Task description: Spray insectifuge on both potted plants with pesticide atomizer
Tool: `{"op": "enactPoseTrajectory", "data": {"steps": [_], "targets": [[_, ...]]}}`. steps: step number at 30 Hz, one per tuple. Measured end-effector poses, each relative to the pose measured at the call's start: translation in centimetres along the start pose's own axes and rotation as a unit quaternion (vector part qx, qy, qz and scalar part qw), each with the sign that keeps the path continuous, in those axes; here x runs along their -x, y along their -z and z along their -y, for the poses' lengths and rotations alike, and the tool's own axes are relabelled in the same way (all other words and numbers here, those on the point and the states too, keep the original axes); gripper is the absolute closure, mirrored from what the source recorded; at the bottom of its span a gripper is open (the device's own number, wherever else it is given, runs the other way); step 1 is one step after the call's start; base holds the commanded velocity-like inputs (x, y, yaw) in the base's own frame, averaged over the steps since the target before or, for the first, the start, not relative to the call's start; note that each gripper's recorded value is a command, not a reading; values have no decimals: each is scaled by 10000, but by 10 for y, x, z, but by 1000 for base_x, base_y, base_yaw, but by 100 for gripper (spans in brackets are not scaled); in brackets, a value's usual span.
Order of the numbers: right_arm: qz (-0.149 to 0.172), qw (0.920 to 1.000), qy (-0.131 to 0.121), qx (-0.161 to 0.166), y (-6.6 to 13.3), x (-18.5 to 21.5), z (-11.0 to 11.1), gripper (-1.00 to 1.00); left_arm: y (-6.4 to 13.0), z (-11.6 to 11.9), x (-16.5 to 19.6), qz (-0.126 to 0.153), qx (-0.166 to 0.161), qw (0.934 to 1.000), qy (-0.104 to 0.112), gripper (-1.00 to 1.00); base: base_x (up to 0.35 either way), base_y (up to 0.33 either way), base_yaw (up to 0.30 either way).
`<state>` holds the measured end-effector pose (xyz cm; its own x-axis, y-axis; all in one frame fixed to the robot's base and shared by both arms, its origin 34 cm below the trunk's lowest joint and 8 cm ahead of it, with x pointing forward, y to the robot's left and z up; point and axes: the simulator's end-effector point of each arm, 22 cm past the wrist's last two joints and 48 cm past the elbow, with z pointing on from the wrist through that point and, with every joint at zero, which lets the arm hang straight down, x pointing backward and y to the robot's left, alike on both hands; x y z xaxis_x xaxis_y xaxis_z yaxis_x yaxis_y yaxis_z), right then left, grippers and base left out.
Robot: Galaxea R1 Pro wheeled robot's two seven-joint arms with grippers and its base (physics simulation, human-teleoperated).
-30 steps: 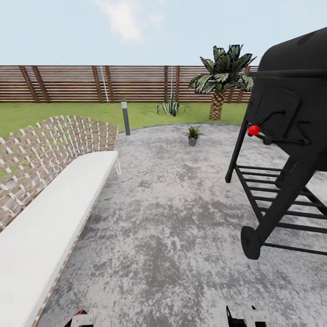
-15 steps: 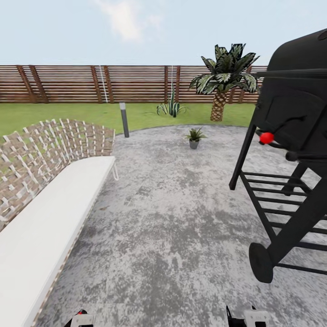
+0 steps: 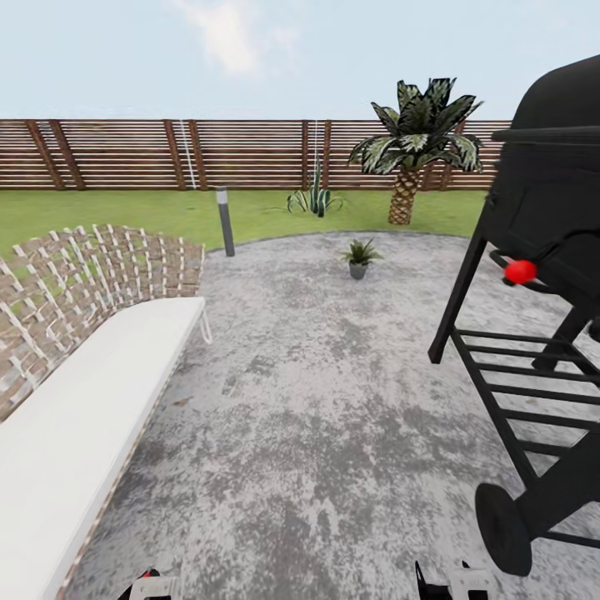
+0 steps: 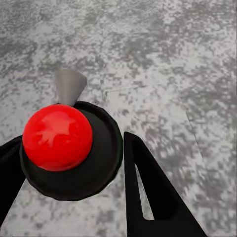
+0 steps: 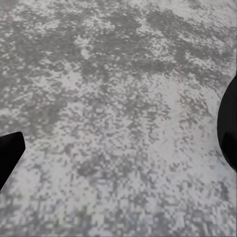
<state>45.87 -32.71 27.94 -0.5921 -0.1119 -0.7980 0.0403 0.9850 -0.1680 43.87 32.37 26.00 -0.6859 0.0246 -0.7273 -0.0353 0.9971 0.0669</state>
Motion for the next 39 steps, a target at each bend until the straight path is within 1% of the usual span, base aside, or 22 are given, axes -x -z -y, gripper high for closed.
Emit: {"op": "enactPoseTrajectory", "data": {"steps": [5,6,8,13,15,21,27,30,39], "targets": [[1,10000,-2,-4,0,0,0,-100,0,0,0,-1,0,10000,0,100,339,0,0],[2,10000,-1,-3,0,0,0,-100,0,0,0,0,1,10000,0,100,0,0,0],[-95,9999,-35,51,3,-7,-9,-100,3,3,-7,-55,-34,10000,19,100,0,0,0],[-147,9997,-133,141,7,-11,-28,-100,7,4,-14,-105,-61,9999,4,100,2,0,0],[-205,9995,-177,170,13,-17,-36,-100,9,2,-17,-127,-13,9999,38,100,302,0,0],[-207,9989,-274,328,16,-15,-62,-100,9,1,-17,-127,-6,9999,21,100,333,0,0],[-206,9989,-278,308,16,-15,-60,-100,9,2,-18,-133,-14,9999,6,100,336,0,0],[-204,9991,-240,269,15,-16,-52,-100,10,1,-19,-139,-14,9999,4,100,336,0,0],[-205,9992,-230,266,14,-16,-51,-100,10,1,-19,-143,-14,9999,4,100,337,0,0]]}}
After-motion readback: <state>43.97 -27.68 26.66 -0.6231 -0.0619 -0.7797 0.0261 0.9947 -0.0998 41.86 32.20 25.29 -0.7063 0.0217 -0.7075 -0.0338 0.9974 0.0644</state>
